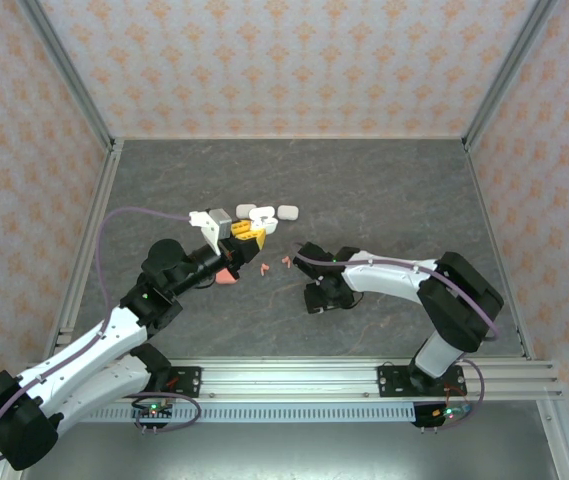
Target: Insert wireless bluetooth earbuds into charging case
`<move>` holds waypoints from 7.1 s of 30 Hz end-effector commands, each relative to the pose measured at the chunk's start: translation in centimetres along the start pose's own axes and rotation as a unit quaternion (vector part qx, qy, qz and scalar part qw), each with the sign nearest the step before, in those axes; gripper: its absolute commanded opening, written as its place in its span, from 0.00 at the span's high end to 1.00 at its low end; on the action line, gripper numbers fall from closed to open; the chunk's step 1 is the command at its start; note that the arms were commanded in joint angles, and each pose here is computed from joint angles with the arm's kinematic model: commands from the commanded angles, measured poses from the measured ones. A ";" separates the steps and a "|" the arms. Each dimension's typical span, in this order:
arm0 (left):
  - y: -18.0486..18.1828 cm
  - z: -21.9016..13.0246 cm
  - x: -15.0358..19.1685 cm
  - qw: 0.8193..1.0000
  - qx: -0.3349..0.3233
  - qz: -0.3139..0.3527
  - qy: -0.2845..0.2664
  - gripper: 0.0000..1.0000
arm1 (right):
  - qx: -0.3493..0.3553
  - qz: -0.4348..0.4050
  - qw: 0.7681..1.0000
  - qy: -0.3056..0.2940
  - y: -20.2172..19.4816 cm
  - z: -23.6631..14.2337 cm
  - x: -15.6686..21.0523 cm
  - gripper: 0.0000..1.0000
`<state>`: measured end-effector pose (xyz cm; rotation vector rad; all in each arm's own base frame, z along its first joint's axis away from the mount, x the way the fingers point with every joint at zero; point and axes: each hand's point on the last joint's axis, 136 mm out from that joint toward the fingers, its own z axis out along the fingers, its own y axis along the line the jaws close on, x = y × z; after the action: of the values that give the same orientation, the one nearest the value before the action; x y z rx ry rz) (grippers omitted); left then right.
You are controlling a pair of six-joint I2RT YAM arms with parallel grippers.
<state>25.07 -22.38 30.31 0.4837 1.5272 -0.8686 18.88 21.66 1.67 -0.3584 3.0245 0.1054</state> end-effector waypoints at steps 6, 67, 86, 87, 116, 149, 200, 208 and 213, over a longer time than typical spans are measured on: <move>-0.2 0.1 -0.6 1.000 0.000 0.007 -0.011 1.00 | 0.037 -0.018 0.997 0.062 -2.0 -0.2 3.7 0.46; 0.0 0.1 -0.5 1.000 -0.005 0.006 -0.007 1.00 | 0.038 -0.033 0.998 0.039 -0.7 0.7 1.1 0.71; -0.8 1.1 -2.2 0.999 0.020 -0.008 -0.030 1.00 | -0.075 -0.059 0.965 -0.243 1.2 -14.7 -6.4 0.75; -1.0 1.2 -2.4 0.999 0.025 -0.010 -0.032 1.00 | -0.089 -0.060 0.958 -0.267 1.4 -16.5 -6.8 0.75; -2.1 2.8 -3.8 0.996 0.070 -0.026 -0.054 1.00 | -0.250 -0.134 0.827 -0.485 9.1 -34.8 -13.7 0.75; -1.8 2.6 -3.7 0.996 0.059 -0.024 -0.057 1.00 | -0.248 -0.124 0.871 -0.406 9.0 -31.6 -12.2 0.65; -2.2 3.1 -2.3 0.997 0.074 -0.023 -0.026 1.00 | -0.442 -0.143 0.810 -0.357 9.2 -34.0 -9.6 0.04; 0.5 4.7 -0.3 0.999 0.008 -0.037 0.028 1.00 | -0.260 -0.076 0.873 -0.405 2.8 -32.5 -11.4 0.00; 3.4 7.4 3.1 0.992 -0.050 -0.074 0.087 1.00 | -0.150 -0.004 0.881 -0.448 -2.5 -32.0 -11.8 0.01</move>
<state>29.96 -26.39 28.46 0.4462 1.6795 -0.9348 27.07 23.91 33.83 -0.3812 2.1119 0.8075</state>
